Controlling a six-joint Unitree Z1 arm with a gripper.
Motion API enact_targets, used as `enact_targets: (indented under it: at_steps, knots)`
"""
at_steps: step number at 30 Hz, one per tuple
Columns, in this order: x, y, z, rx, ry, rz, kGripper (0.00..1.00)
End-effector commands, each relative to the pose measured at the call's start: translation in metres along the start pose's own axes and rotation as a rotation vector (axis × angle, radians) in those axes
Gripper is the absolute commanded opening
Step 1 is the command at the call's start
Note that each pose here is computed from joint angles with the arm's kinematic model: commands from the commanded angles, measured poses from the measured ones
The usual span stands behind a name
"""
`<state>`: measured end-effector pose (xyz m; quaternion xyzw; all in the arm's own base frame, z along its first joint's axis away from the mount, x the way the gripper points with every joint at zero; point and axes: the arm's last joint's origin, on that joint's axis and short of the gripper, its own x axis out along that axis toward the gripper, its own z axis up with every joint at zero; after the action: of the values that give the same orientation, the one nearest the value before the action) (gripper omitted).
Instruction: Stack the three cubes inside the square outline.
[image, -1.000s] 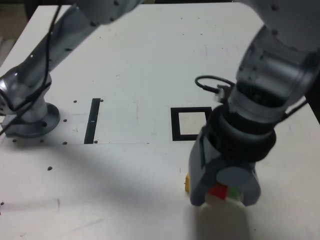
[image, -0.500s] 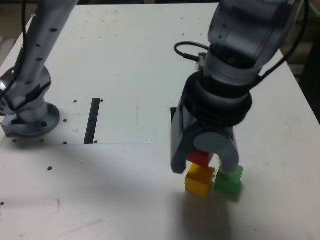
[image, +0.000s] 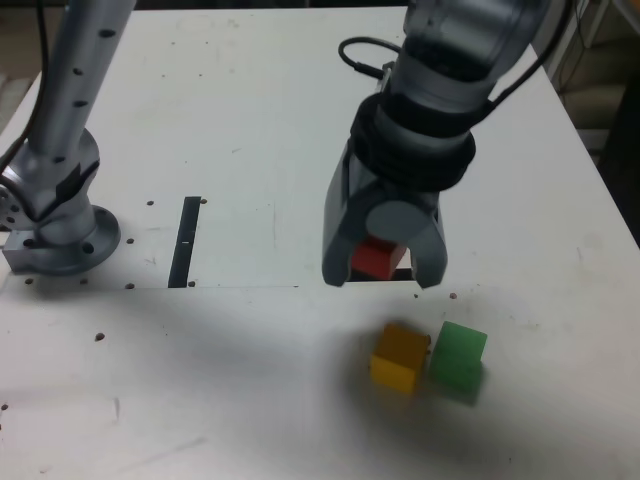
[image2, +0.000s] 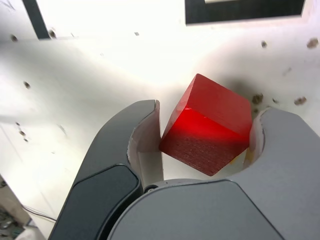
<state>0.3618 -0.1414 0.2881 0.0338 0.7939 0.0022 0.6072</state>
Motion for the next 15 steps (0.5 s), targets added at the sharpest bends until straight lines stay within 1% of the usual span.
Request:
enact_targets:
  at_steps: [1,5,9,12,15]
  knots:
    - [-0.003,0.005,-0.005,0.004,0.003,0.003,0.49]
    - [-0.002,0.014,-0.010,0.002,0.014,0.004,0.49]
    - [0.003,0.025,-0.011,-0.024,0.033,0.000,0.49]
    - [0.008,0.035,-0.009,-0.060,0.049,-0.011,0.49]
    - [0.011,0.046,-0.006,-0.102,0.057,-0.025,0.50]
